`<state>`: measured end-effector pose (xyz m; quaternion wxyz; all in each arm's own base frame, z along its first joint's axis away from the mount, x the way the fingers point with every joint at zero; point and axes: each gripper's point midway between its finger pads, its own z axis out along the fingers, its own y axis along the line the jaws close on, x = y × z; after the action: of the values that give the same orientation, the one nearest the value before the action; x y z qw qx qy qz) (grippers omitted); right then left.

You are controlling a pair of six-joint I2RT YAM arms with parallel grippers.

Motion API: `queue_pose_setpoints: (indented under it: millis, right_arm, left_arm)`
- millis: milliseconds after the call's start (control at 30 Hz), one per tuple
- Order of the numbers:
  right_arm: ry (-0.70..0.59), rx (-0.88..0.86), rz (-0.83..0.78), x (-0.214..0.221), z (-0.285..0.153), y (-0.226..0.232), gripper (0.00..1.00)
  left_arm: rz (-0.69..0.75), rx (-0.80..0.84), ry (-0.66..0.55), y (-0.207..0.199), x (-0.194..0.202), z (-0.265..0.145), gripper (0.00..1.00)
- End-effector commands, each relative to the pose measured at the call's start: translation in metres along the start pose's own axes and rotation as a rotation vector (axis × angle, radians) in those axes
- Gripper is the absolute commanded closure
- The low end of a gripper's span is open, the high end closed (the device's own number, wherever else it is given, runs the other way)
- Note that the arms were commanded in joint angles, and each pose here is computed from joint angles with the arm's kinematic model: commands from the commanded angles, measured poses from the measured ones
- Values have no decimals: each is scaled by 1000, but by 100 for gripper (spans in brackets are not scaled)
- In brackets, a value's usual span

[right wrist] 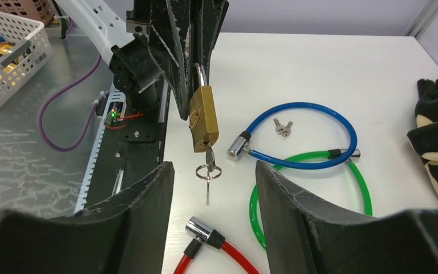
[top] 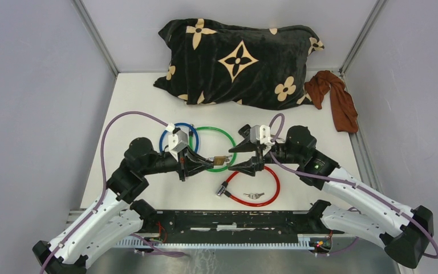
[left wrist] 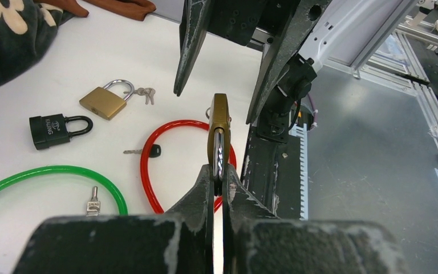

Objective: Lock with the key
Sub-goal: Lock the lock, then place the lock at the center of the board.

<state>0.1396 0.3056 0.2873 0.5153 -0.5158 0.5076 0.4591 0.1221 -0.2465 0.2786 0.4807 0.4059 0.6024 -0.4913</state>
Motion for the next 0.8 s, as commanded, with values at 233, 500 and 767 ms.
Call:
queue_pose_setpoints:
  millis: [233, 500, 767]
  right_arm:
    - [-59, -79, -1, -26, 12, 2, 59]
    - [29, -35, 35, 2, 11, -5, 100]
    - [236, 293, 107, 76, -56, -49, 100]
  left_arm:
    - [98, -2, -23, 0, -14, -3, 98]
    - [102, -31, -24, 3, -18, -5, 98]
    - [184, -137, 79, 21, -4, -19, 98]
